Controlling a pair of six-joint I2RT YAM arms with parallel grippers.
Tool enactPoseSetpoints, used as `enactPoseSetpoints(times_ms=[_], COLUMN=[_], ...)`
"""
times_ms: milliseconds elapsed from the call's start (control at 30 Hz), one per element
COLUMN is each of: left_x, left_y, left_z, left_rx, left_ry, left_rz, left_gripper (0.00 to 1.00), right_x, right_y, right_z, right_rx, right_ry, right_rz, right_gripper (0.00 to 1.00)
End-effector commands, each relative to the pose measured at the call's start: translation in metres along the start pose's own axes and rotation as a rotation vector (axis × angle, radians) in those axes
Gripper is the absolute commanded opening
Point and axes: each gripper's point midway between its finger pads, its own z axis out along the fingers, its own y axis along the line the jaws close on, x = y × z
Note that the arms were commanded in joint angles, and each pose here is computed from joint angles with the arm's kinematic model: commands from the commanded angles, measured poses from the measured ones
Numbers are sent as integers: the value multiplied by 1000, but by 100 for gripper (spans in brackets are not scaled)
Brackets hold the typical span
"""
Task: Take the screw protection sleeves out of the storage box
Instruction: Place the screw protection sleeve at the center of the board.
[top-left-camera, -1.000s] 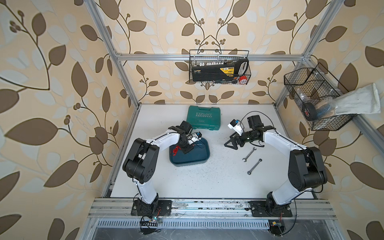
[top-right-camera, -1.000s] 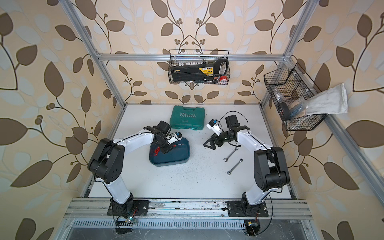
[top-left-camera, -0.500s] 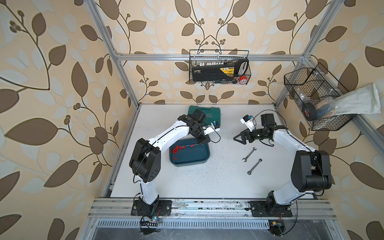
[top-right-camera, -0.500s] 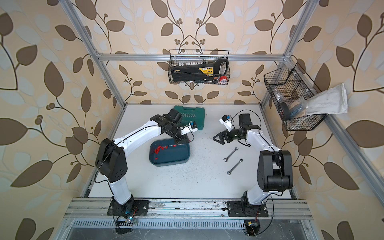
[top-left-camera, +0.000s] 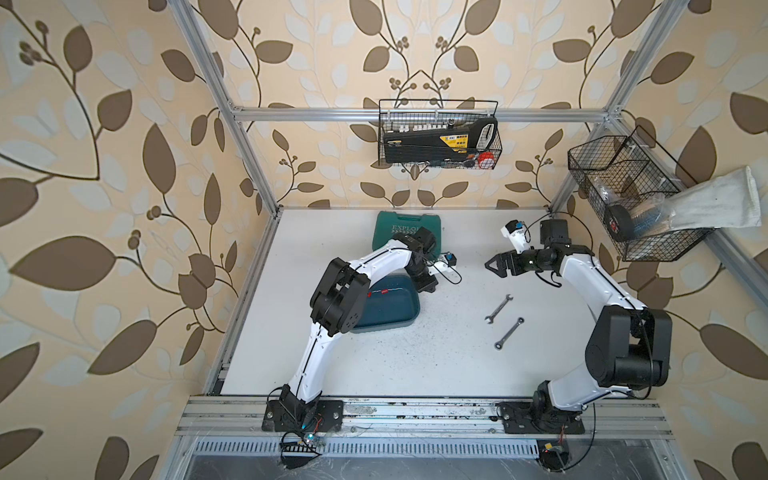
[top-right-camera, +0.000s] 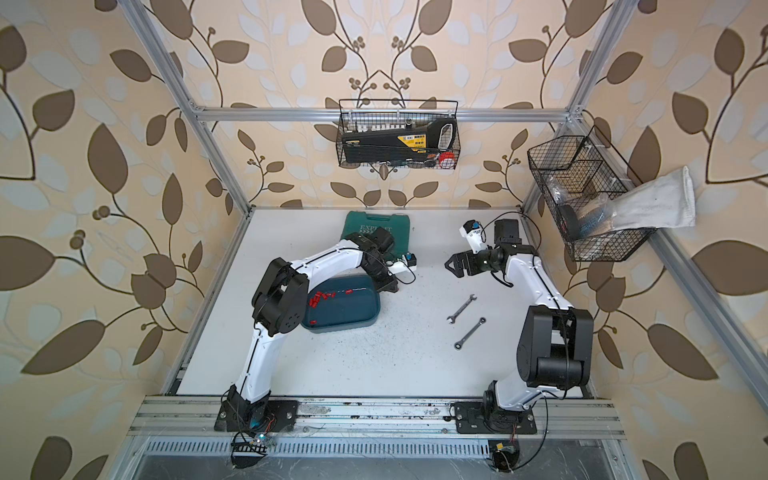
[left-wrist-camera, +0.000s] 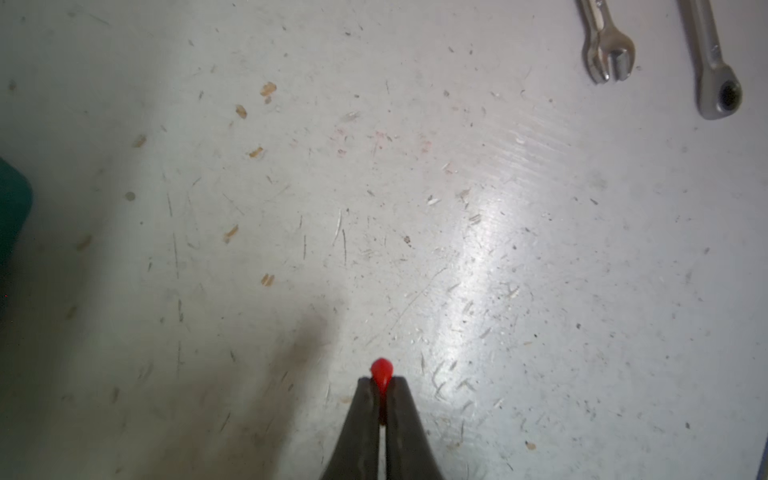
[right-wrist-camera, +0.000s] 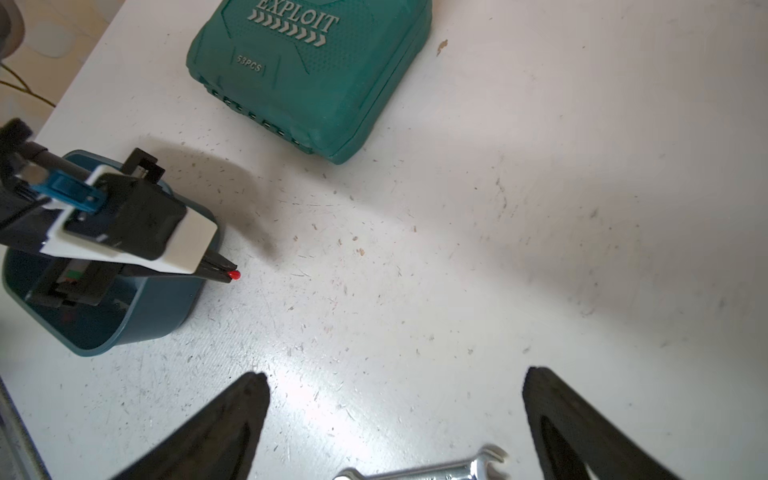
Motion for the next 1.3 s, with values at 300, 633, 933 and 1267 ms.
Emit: enactPoseSetpoints(times_ms=[300, 633, 933, 1267], left_x=[-12, -24, -3, 91], left_y=[-3, -10, -31, -20], left_z=[28, -6, -82, -111], left_rx=[1, -30, -78, -176], left_ry=[30, -12, -58, 13], left_rz=[32, 42, 72, -15], left_gripper=[22, 44, 57, 56], right_x=[13, 9, 1, -9], right_y=[0, 3, 21, 89], right_z=[-25, -33, -36, -3], right_rx=[86, 95, 41, -177], right_ry=[51, 27, -5, -3], right_rz=[-32, -55, -67, -173], right_gripper=[99, 99, 99, 99])
